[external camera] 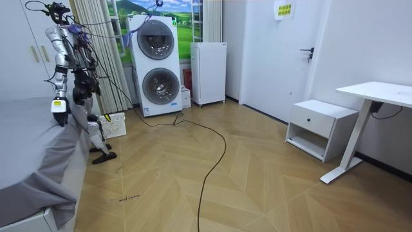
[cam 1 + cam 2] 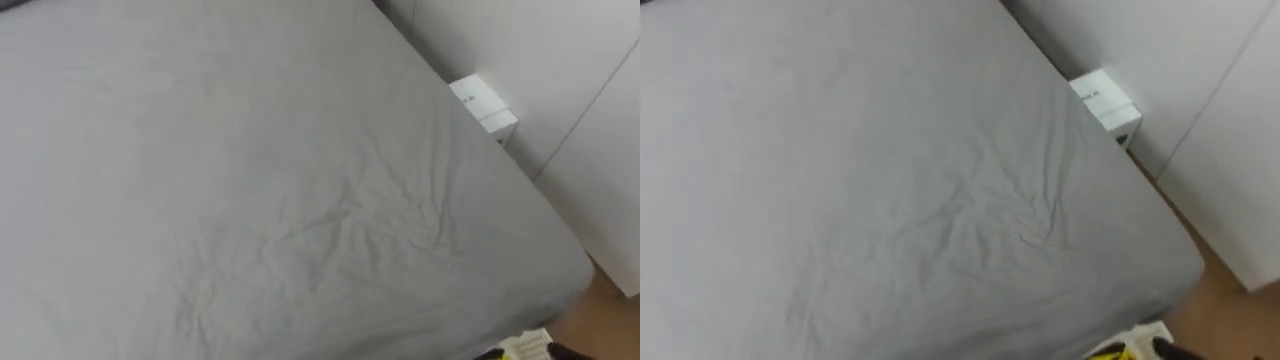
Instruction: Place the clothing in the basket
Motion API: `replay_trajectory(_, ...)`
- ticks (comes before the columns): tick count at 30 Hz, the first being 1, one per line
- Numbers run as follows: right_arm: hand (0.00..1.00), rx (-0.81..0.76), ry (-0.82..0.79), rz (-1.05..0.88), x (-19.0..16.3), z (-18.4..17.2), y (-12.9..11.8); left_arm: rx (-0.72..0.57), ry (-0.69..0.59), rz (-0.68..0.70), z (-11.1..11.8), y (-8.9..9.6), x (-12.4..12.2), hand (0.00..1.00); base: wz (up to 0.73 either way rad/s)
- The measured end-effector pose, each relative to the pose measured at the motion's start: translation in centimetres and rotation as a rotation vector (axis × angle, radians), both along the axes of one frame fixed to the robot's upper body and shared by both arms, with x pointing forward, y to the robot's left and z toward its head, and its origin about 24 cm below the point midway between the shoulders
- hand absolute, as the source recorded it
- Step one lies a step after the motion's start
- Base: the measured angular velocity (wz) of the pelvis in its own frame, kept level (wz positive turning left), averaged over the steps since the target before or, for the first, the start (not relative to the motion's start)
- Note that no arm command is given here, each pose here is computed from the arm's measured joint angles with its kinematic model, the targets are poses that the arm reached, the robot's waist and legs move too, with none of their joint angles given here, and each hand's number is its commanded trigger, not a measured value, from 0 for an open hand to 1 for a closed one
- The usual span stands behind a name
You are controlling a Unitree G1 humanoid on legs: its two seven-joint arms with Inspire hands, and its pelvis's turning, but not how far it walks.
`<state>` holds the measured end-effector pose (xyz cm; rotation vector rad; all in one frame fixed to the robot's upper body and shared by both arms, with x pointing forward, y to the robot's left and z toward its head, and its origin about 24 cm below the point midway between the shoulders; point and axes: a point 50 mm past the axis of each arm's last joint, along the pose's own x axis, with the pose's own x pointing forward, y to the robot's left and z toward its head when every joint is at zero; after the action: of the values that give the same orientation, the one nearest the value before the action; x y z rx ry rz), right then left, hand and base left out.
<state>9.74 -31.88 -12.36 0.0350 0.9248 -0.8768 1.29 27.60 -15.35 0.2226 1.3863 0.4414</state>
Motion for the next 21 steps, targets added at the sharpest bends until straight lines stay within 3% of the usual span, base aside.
replay_trajectory(9, 0.00, 0.177, 0.129, 0.128, -1.8, -2.6, 4.3, 0.047, -0.087, 0.026, 0.0, -0.6, 1.1, 0.00, 0.34)
replay_trajectory(21, 0.00, 0.238, 0.327, 0.277, -4.6, -3.7, 5.6, 0.042, -0.192, 0.046, -0.1, -2.0, 2.5, 0.00, 0.18)
